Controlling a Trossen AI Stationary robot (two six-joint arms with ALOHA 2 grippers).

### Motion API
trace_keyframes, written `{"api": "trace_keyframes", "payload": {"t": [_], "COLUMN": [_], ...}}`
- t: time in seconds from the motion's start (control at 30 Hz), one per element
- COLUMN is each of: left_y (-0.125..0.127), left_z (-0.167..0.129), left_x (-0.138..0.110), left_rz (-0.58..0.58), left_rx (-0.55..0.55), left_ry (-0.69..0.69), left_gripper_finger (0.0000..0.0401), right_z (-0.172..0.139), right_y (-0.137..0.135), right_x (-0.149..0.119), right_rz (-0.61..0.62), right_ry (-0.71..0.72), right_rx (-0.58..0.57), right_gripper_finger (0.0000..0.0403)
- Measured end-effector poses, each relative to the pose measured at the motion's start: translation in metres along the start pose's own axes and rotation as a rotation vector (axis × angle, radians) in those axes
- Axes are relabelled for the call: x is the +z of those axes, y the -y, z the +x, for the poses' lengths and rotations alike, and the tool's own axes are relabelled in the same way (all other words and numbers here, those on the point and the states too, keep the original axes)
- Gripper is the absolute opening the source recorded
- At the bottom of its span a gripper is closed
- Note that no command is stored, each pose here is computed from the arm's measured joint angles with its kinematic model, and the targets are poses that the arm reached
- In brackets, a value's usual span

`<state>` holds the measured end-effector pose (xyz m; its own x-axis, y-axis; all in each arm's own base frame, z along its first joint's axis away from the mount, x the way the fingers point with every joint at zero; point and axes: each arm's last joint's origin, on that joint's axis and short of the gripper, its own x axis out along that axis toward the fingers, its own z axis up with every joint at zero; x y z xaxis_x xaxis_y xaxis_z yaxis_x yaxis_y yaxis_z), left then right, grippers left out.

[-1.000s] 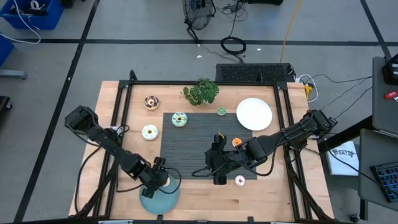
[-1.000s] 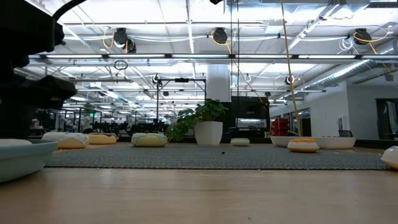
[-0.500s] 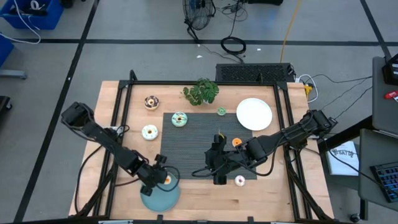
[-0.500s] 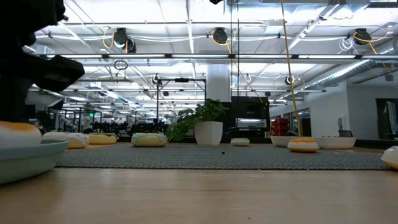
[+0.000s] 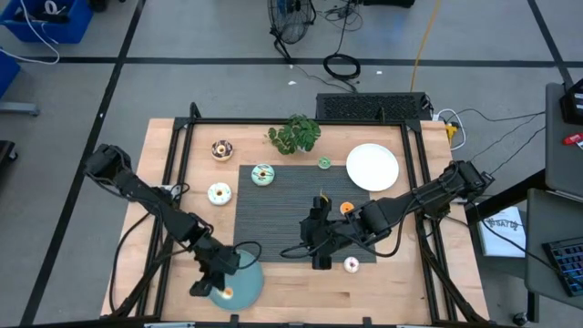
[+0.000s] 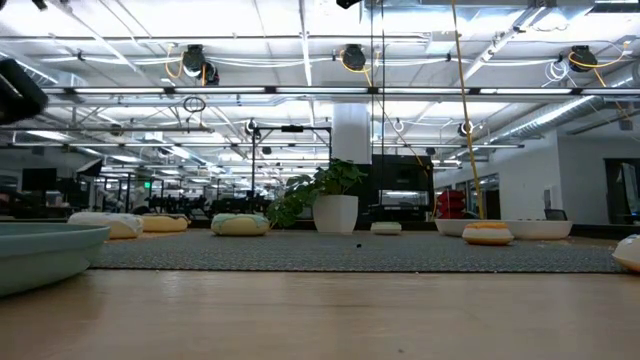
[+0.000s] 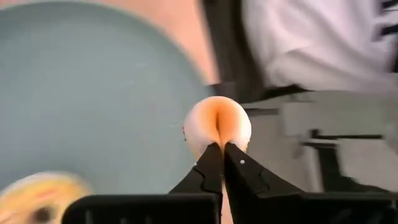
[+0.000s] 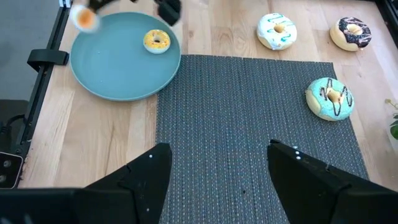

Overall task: Pick & Place donuts
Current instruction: Put the small yellow donut on the blue plate

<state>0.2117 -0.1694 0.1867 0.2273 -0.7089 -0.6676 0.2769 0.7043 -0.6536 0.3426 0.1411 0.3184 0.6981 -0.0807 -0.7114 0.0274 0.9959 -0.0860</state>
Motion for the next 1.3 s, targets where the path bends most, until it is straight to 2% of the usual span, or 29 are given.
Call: {"api": "trace_keyframes", "payload": {"t": [0.23, 0.33, 0.43, 0.67, 1.03, 1.13, 1.3], "left_y": [0.001, -0.011, -0.026, -0.057, -0.066, -0.063, -0.059], "left_z": [0.013, 0.021, 0.026, 0.037, 0.037, 0.038, 0.043], "left_x": [0.009, 0.010, 0.013, 0.015, 0.017, 0.014, 0.001], "left_rz": [-0.170, -0.298, -0.380, -0.520, -0.536, -0.503, -0.329], "left_rx": [-0.253, -0.263, -0.250, -0.223, -0.245, -0.246, -0.177], "left_ry": [-0.096, -0.172, -0.192, -0.245, -0.260, -0.268, -0.307], "left_gripper_finger": [0.0007, 0.0005, 0.0010, 0.0083, 0.0212, 0.0228, 0.0224], "right_z": [0.000, 0.000, 0.000, 0.000, 0.000, 0.000, 0.000], "right_y": [0.000, 0.000, 0.000, 0.000, 0.000, 0.000, 0.000], "right_x": [0.000, 0.000, 0.001, 0.001, 0.001, 0.001, 0.001], "right_rz": [0.001, 0.003, 0.005, 0.005, 0.004, 0.004, 0.003], "right_ry": [0.001, 0.003, 0.009, 0.010, 0.009, 0.009, 0.008], "right_rx": [-0.001, -0.001, 0.000, 0.000, -0.001, 0.000, 0.000], "right_gripper_finger": [0.0247, 0.0247, 0.0247, 0.0247, 0.0247, 0.0247, 0.0247]}}
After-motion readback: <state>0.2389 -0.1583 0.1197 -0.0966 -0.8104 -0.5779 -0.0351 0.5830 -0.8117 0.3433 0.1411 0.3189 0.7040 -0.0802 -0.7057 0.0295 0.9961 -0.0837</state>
